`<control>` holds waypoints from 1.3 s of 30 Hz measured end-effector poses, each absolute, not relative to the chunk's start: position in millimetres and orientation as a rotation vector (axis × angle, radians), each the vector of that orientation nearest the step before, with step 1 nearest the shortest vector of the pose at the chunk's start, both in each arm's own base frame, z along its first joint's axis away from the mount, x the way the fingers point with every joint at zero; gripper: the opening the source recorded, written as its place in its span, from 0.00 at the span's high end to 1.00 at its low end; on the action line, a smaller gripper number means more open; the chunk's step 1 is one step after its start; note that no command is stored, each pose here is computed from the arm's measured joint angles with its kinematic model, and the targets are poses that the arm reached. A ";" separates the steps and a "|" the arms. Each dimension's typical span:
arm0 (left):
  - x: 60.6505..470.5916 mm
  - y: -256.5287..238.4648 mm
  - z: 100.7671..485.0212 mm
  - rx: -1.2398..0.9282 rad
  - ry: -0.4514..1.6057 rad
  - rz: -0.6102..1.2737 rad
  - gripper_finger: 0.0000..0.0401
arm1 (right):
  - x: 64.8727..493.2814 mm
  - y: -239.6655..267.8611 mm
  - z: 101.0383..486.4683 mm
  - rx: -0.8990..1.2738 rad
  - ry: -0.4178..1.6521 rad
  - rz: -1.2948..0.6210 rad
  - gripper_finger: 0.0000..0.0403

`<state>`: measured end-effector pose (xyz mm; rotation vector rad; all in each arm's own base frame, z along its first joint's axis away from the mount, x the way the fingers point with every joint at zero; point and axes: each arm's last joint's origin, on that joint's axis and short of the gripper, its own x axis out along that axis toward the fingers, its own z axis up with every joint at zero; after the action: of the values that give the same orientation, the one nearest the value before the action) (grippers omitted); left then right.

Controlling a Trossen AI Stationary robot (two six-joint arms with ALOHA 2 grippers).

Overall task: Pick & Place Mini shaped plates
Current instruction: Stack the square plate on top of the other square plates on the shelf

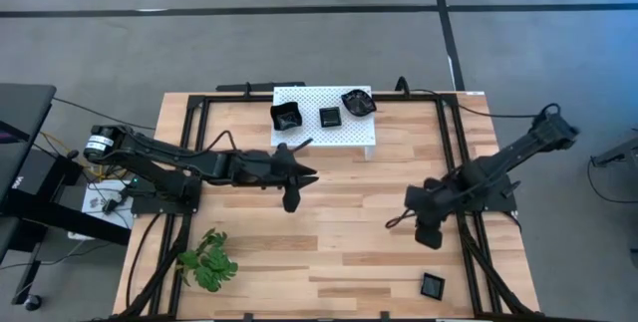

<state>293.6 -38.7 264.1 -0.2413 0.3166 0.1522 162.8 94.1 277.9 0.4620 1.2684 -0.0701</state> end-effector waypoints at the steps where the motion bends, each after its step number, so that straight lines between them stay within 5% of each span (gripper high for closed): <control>1: 294.1 -38.6 265.5 -0.245 0.300 0.150 0.77 | 163.8 97.6 274.8 0.488 1.307 -0.067 0.83; 13: 296.8 -31.2 271.6 -0.262 0.233 0.166 0.77 | 149.2 161.0 239.3 0.397 1.605 -0.019 0.76; 21: 298.0 -21.2 272.8 -0.269 0.217 0.197 0.77 | 109.4 174.7 258.9 0.497 1.301 -0.135 0.76; 39: 298.7 -22.2 274.1 -0.284 0.213 0.127 0.77 | 102.0 179.9 162.9 0.761 1.305 -0.049 0.76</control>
<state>298.7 -22.2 274.1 -0.2841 0.2132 0.1271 102.0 179.9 162.9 0.7605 1.3051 -0.0492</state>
